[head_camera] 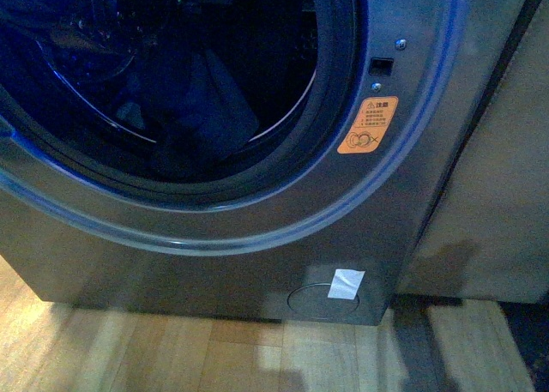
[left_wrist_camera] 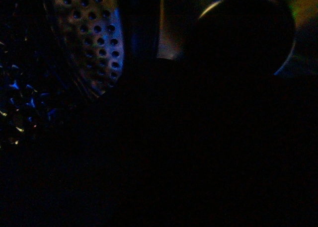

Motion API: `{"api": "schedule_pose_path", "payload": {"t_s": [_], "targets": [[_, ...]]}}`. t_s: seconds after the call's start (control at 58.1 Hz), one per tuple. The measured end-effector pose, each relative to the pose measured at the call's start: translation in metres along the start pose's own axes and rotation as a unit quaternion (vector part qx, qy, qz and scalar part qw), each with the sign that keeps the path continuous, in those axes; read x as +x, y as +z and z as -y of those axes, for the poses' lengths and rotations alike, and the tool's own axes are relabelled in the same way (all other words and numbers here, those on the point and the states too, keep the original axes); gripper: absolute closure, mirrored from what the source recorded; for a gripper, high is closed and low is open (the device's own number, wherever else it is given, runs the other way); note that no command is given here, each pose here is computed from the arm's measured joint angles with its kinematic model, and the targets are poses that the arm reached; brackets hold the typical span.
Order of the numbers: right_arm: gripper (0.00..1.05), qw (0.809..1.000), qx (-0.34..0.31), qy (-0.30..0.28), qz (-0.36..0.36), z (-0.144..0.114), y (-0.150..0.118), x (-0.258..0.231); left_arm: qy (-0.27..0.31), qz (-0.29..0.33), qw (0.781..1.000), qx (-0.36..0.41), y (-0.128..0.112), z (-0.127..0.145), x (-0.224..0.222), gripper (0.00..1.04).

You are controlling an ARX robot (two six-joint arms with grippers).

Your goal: Put clothes into washing machine

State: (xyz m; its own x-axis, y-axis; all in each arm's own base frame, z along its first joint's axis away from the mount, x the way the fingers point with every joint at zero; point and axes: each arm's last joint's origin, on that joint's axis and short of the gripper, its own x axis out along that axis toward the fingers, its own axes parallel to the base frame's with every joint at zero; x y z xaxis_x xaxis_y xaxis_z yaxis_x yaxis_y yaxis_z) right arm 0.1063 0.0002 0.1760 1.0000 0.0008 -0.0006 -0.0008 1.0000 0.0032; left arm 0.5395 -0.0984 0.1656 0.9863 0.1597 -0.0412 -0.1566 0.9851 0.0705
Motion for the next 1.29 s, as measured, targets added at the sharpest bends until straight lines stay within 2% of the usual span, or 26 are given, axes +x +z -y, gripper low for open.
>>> {"api": "schedule_pose_path", "payload": {"t_s": [0.103, 0.276, 0.465, 0.499, 0.551, 0.637, 0.775, 0.792, 0.844, 0.947, 1.119, 1.292], "targets": [[1.02, 1.000, 0.000, 0.002, -0.013, 0.000, -0.013, -0.007, -0.010, 0.002, 1.000, -0.005, -0.003, 0.010, -0.005, 0.90], [1.02, 1.000, 0.000, 0.001, 0.001, 0.000, -0.011, -0.009, -0.033, -0.040, 0.999, 0.012, -0.022, 0.021, -0.015, 0.90], [1.02, 1.000, 0.000, 0.001, 0.001, 0.000, -0.011, -0.009, -0.051, -0.094, 0.994, 0.022, -0.049, 0.017, -0.022, 0.90], [1.02, 1.000, 0.000, 0.001, 0.001, 0.000, -0.011, -0.009, -0.055, -0.102, 0.993, 0.023, -0.054, 0.013, -0.024, 0.86], [1.02, 1.000, -0.001, 0.001, 0.001, 0.000, -0.011, -0.009, -0.060, -0.120, 0.991, 0.023, -0.061, 0.003, -0.030, 0.73], [1.02, 1.000, 0.000, 0.001, 0.001, 0.000, -0.011, -0.009, -0.064, -0.133, 0.989, 0.025, -0.061, -0.008, -0.040, 0.59], [1.02, 1.000, 0.000, 0.001, 0.001, 0.000, -0.011, -0.009, -0.071, -0.130, 0.989, 0.025, -0.046, -0.023, -0.059, 0.38], [1.02, 1.000, 0.000, 0.001, 0.001, 0.000, -0.011, -0.009, -0.075, -0.127, 0.989, 0.026, -0.041, -0.026, -0.065, 0.31], [1.02, 1.000, 0.000, 0.001, 0.001, 0.000, -0.011, -0.009, -0.083, -0.125, 0.988, 0.029, -0.036, -0.030, -0.076, 0.22], [1.02, 1.000, 0.000, 0.001, 0.001, 0.000, -0.011, -0.009, -0.097, -0.133, 0.986, 0.036, -0.035, -0.033, -0.098, 0.05], [1.02, 1.000, 0.000, 0.001, 0.001, 0.000, -0.011, -0.009, -0.145, -0.147, 0.978, 0.043, -0.040, -0.035, -0.147, 0.07], [1.02, 1.000, 0.000, 0.001, 0.001, 0.000, -0.011, -0.009, -0.183, -0.119, 0.975, 0.025, -0.023, -0.047, -0.194, 0.07]]}}
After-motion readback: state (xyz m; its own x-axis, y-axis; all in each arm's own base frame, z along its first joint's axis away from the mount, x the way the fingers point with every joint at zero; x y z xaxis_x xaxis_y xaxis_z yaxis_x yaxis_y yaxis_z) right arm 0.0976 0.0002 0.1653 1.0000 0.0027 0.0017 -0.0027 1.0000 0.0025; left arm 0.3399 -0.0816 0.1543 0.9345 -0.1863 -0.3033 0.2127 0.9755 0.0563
